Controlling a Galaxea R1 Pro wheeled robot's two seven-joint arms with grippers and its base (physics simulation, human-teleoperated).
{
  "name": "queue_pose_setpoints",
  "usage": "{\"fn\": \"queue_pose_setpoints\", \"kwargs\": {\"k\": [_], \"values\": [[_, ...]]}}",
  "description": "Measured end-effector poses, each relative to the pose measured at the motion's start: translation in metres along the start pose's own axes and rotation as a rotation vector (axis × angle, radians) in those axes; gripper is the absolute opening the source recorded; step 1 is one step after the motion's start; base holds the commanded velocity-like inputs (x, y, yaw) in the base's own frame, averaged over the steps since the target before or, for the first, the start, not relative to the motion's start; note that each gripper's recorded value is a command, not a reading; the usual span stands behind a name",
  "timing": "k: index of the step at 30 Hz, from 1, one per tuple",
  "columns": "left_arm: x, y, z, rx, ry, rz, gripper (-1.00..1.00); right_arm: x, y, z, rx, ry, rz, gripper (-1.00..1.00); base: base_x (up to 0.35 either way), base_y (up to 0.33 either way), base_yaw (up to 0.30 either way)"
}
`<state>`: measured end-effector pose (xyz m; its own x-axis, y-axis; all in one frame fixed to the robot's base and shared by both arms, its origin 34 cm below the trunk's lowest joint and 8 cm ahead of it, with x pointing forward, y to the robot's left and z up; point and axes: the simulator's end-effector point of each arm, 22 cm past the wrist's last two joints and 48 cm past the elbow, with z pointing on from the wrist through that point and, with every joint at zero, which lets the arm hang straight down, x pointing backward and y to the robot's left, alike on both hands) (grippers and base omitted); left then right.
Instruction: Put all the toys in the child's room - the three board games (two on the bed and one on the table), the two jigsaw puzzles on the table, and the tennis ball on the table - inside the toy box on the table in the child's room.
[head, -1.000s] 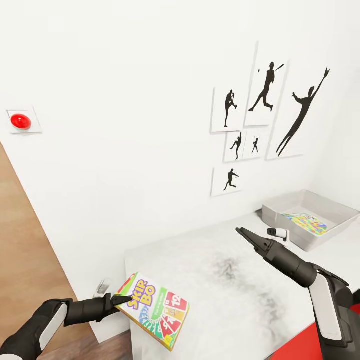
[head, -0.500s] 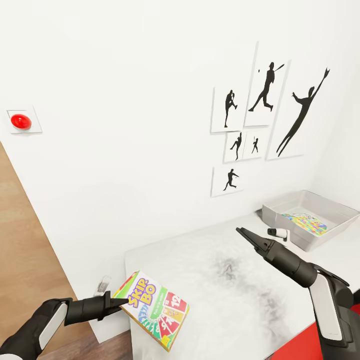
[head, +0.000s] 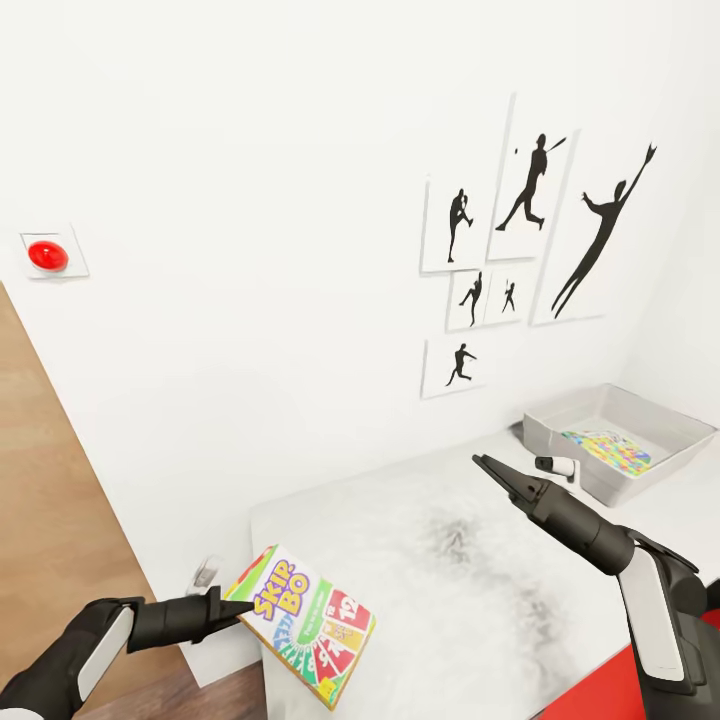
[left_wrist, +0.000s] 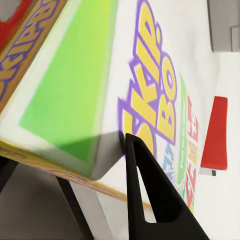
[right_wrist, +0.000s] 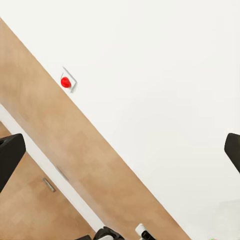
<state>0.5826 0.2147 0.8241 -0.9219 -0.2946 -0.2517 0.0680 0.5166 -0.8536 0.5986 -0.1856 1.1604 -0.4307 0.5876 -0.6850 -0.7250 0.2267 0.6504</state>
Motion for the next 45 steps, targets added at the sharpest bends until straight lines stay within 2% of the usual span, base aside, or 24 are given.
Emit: {"fn": "queue_pose_setpoints", "kwargs": {"k": [9, 18, 21, 24, 25, 28, 33, 41, 45], "values": [[-0.002, -0.026, -0.008, 0.089, -0.001, -0.001, -1.0, -0.005, 0.006, 0.002, 0.0, -0.001, 0.0, 1.0, 0.0, 0.0, 0.0], [-0.004, -0.039, -0.016, 0.105, 0.0, -0.006, -1.0, -0.013, 0.015, 0.004, -0.001, -0.003, 0.001, 1.0, 0.0, 0.0, 0.0], [-0.008, -0.044, -0.024, 0.115, -0.003, -0.009, -1.0, -0.016, 0.017, 0.003, 0.002, -0.008, 0.0, 1.0, 0.0, 0.0, 0.0], [-0.028, -0.071, -0.034, 0.152, 0.003, -0.008, -1.0, -0.025, 0.016, -0.002, 0.015, -0.027, -0.001, 1.0, 0.0, 0.0, 0.0], [-0.039, -0.084, -0.036, 0.158, 0.01, 0.009, -1.0, -0.027, 0.015, -0.004, 0.02, -0.033, -0.002, 1.0, 0.0, 0.0, 0.0], [-0.056, -0.107, -0.045, 0.18, 0.009, 0.024, -1.0, -0.031, 0.017, -0.006, 0.024, -0.041, -0.002, 1.0, 0.0, 0.0, 0.0], [-0.069, -0.119, -0.059, 0.176, 0.003, 0.043, -1.0, -0.036, 0.02, -0.007, 0.027, -0.049, -0.003, 1.0, 0.0, 0.0, 0.0], [-0.071, -0.146, -0.077, 0.268, 0.007, 0.052, -1.0, -0.038, 0.027, -0.003, 0.022, -0.055, 0.008, 1.0, 0.0, 0.0, 0.0], [-0.071, -0.153, -0.083, 0.289, 0.008, 0.054, -1.0, -0.032, 0.018, -0.003, 0.035, -0.056, 0.053, 1.0, 0.0, 0.0, 0.0]]}}
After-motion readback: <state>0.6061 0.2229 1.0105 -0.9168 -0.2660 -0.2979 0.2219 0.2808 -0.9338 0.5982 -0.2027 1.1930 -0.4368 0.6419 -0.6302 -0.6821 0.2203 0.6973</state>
